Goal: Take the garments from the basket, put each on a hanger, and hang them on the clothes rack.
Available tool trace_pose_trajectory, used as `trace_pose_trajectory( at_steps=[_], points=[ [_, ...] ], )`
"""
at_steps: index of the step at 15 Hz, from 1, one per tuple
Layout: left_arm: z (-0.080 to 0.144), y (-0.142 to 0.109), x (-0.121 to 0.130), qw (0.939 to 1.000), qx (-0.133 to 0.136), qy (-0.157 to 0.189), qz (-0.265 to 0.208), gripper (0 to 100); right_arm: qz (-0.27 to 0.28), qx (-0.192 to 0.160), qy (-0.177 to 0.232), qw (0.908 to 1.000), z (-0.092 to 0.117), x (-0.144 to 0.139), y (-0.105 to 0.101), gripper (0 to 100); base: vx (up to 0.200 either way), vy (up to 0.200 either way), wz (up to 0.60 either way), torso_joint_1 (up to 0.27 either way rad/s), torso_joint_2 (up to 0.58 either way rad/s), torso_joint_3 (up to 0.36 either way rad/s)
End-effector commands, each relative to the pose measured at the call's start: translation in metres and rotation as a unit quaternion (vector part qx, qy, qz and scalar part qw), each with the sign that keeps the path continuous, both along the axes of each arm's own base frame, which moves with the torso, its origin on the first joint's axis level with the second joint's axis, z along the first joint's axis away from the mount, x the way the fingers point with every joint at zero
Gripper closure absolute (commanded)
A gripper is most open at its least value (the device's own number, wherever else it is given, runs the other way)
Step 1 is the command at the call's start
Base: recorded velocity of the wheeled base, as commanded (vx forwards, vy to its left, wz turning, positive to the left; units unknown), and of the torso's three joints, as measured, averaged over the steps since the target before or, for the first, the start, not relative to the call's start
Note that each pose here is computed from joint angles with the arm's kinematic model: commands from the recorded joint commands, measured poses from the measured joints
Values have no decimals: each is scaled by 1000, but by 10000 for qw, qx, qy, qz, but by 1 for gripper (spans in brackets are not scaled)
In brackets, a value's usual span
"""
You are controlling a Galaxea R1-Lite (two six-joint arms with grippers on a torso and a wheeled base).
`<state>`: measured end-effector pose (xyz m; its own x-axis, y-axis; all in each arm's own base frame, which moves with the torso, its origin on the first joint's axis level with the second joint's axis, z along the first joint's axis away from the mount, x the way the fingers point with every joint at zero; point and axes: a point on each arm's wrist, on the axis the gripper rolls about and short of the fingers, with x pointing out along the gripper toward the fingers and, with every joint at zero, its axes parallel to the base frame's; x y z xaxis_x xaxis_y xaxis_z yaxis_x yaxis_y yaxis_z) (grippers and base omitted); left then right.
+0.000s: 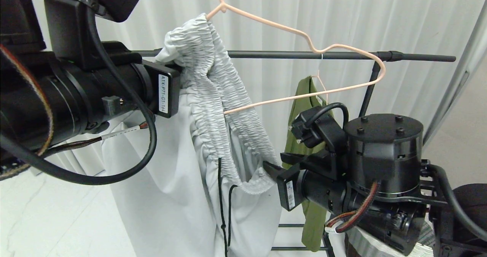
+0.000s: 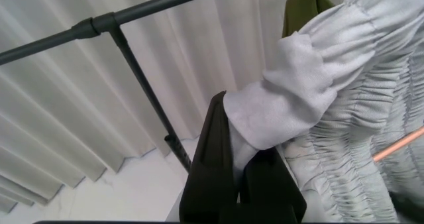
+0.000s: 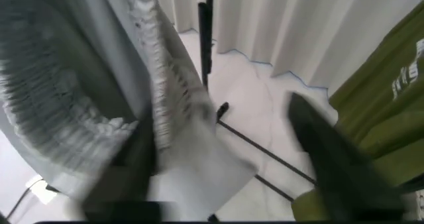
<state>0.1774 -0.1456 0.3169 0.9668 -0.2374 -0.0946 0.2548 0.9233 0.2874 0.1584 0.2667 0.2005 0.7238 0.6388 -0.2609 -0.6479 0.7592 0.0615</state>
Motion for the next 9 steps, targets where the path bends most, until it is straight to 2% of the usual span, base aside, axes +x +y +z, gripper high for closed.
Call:
trace_pose_trajectory(
  at_steps=[1, 3, 6, 9],
  points=[
    [-2, 1, 1, 10000, 27, 27, 35, 100, -94, -28, 16, 10000, -2, 5, -2, 100, 0, 0, 0, 0, 0, 0],
    [-8, 4, 4, 9998, 146, 90, 144, 100, -410, -16, -33, 9992, 0, 16, -11, 100, 0, 0, 0, 0, 0, 0],
    [-17, 10, 10, 9986, 366, 182, 335, 100, -1213, -52, -141, 9925, 2, 36, -28, 100, 0, 0, 0, 0, 0, 0],
    [-24, 25, 17, 9936, 932, 199, 608, 100, -1707, 38, -259, 9850, 5, 54, -44, 100, 0, 0, 0, 0, 0, 0]
  ],
)
